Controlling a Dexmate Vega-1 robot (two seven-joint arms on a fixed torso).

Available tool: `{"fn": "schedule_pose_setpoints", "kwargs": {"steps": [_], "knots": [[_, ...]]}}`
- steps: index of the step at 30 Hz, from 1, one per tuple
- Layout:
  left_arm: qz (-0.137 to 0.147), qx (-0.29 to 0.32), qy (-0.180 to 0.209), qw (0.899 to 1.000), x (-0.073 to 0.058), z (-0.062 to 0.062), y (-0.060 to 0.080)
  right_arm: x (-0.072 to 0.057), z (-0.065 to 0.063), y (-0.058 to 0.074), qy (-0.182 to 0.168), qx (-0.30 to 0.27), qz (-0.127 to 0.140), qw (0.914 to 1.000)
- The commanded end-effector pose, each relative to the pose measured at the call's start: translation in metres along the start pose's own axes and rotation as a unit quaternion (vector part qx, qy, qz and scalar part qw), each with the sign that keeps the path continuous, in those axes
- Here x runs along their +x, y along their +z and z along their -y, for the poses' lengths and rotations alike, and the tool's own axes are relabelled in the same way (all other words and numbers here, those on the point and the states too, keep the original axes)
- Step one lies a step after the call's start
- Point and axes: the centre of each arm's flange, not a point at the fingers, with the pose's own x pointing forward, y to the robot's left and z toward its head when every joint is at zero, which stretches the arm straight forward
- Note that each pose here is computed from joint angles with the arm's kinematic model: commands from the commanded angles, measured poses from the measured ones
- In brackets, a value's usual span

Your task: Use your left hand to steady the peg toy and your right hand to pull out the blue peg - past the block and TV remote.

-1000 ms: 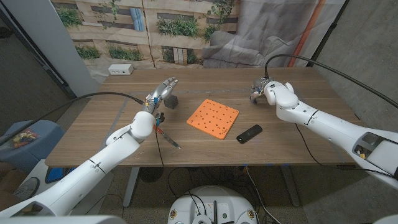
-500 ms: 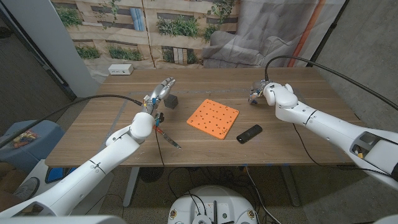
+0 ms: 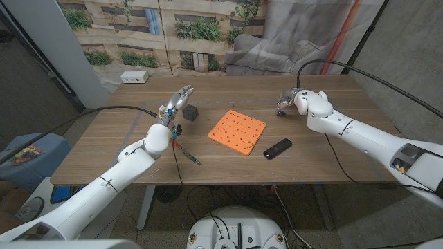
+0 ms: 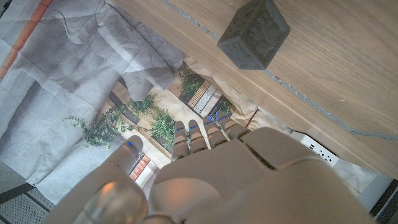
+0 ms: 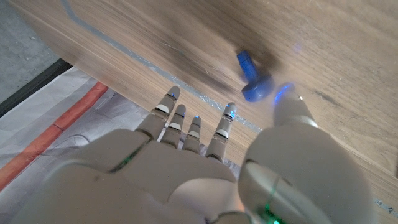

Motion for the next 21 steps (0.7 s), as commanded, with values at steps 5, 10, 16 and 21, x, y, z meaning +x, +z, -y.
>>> {"fn": "schedule_pose_setpoints", "kwargs": {"steps": [5, 10, 16, 21], "knots": [[-0.006, -0.025, -0.011, 1.000, 0.008, -0.001, -0.008, -0.001, 0.005, -0.003, 0.020, -0.006, 0.033, 0.9992], [-0.002, -0.037, -0.015, 0.999, 0.010, -0.001, -0.014, -0.001, 0.005, -0.007, 0.030, -0.004, 0.044, 0.9986], [-0.007, -0.064, -0.012, 0.998, 0.012, 0.000, -0.021, -0.001, 0.006, -0.010, 0.040, -0.002, 0.058, 0.9975], [-0.011, -0.086, -0.010, 0.996, 0.014, 0.000, -0.028, -0.002, 0.006, -0.010, 0.039, 0.021, 0.064, 0.9970]]}}
